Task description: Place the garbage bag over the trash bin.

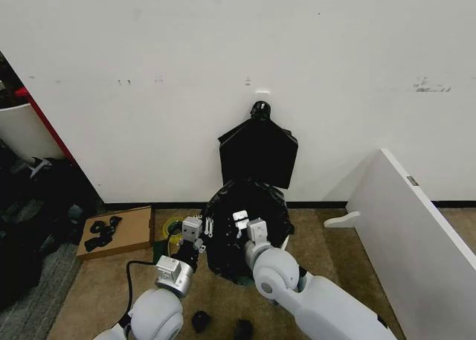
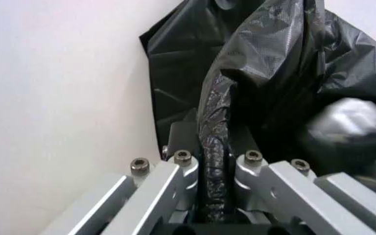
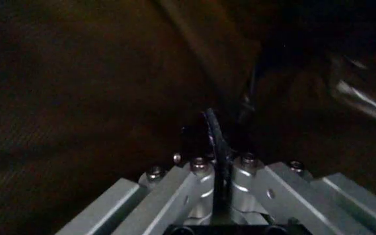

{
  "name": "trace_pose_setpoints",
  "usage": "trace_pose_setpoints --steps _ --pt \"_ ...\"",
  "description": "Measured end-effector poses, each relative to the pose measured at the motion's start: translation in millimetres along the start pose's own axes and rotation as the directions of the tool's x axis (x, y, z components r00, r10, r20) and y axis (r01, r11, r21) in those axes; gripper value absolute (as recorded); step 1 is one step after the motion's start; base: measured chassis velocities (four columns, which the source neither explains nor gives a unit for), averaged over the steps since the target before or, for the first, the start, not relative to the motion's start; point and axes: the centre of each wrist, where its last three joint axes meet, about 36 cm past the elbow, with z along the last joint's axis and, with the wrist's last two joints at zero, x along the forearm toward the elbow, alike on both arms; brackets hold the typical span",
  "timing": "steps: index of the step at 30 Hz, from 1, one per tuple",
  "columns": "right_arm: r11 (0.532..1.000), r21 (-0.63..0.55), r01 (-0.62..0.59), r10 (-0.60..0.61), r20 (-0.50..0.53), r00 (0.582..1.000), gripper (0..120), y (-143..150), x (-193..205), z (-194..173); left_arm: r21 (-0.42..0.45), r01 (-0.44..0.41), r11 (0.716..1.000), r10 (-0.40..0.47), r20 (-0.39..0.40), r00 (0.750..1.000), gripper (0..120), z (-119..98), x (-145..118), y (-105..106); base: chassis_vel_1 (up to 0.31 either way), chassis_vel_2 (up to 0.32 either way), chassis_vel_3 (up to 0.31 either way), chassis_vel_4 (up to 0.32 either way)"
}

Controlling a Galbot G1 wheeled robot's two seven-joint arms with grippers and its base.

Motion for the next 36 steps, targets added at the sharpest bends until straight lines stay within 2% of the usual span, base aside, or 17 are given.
trace_pose_setpoints --steps 8,19,27,30,32,36 --pt "0.998 -0.039 -0.042 0.043 0.025 0.999 0 -1.3 -35.2 2.6 -0.016 -0.054 0.998 0.054 0.018 0.998 4 -0.1 12.2 -5.5 0.000 0.000 0.000 0.000" --pt "0.994 -0.060 -0.094 0.093 -0.022 0.995 0 -17.0 -49.6 11.8 0.074 -0.073 0.995 0.072 0.018 0.997 4 -13.6 16.3 -12.6 0.000 0.000 0.000 0.000" --pt "0.995 -0.066 -0.076 0.075 -0.011 0.997 0 -18.9 -32.5 4.3 0.065 -0.058 0.996 0.057 0.011 0.998 4 -12.1 12.3 -8.1 0.000 0.000 0.000 0.000" --pt "0.996 -0.079 -0.047 0.047 0.003 0.999 0 -17.2 -19.6 0.4 0.080 -0.048 0.996 0.047 0.007 0.999 4 -13.3 10.2 -6.4 0.000 0.000 0.000 0.000" --pt "0.995 -0.101 -0.001 0.003 0.020 1.000 0 -14.3 -4.8 -1.4 0.120 -0.037 0.992 0.038 -0.009 0.999 4 -16.8 8.9 -4.4 0.000 0.000 0.000 0.000" --pt "0.990 -0.137 0.034 -0.031 0.029 0.999 0 -9.2 -4.8 -1.3 0.131 -0.046 0.990 0.048 -0.011 0.999 4 -19.8 10.5 -3.7 0.000 0.000 0.000 0.000"
